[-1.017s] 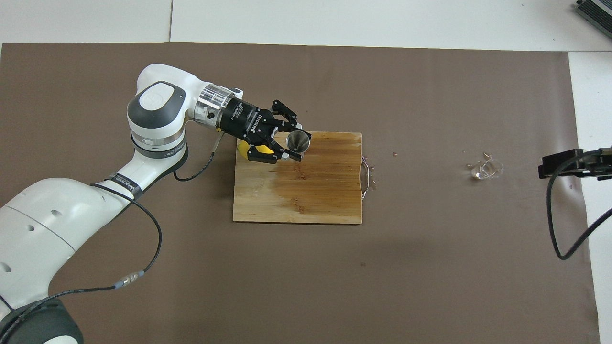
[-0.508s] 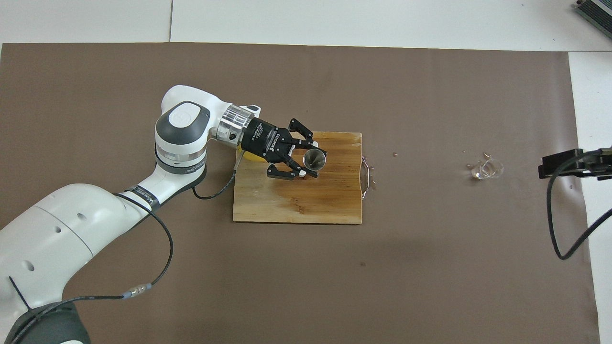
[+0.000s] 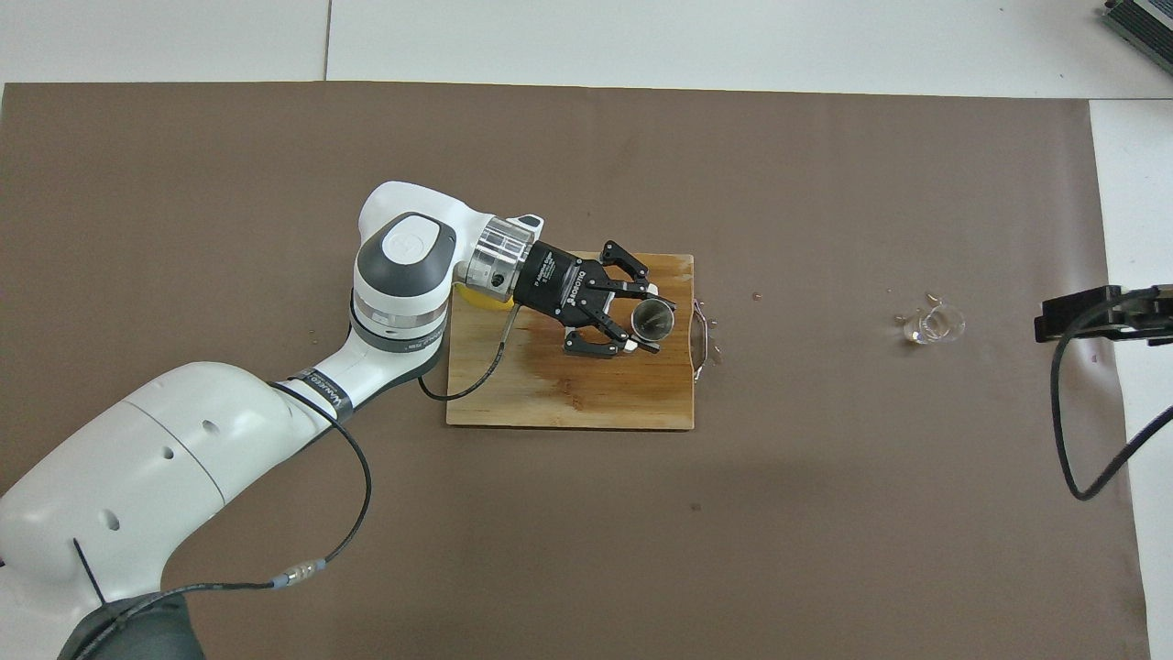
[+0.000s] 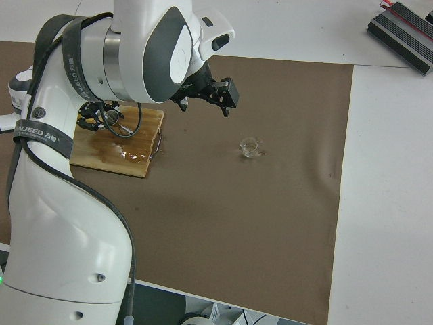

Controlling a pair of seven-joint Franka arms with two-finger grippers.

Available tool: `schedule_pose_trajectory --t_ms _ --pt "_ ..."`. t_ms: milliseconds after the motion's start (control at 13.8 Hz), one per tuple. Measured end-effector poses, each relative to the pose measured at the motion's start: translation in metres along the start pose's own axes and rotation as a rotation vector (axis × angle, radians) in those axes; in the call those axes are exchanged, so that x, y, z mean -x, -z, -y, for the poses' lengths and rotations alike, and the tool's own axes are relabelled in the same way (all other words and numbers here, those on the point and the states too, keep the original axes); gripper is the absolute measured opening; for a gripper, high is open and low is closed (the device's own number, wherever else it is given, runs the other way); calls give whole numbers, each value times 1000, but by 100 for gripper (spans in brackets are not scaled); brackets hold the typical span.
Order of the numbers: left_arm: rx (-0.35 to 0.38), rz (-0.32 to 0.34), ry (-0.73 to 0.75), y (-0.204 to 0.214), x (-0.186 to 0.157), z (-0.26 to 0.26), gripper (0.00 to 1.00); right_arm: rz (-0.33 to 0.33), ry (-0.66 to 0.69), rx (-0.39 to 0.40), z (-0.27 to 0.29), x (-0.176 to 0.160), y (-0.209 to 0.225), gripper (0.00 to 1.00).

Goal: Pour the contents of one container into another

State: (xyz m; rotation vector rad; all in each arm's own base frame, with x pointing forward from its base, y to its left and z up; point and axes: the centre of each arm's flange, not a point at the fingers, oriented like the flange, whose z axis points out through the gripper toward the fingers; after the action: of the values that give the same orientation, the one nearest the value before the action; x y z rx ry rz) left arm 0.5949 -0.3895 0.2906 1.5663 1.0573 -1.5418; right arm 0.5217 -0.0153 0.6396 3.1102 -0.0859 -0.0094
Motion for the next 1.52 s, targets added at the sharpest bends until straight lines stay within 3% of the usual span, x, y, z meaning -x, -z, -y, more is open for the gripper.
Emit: schedule_pose_trajectory --t_ms 726,1017,1525 --pt "47 -34 -31 -10 -13 -7 50 -9 7 -1 -5 1 1 100" --pt "57 -48 -34 -18 -14 -8 50 -93 177 -2 -10 -15 -25 100" --pt "72 -68 -37 -30 -17 -11 50 -221 441 -114 -59 -44 -93 100"
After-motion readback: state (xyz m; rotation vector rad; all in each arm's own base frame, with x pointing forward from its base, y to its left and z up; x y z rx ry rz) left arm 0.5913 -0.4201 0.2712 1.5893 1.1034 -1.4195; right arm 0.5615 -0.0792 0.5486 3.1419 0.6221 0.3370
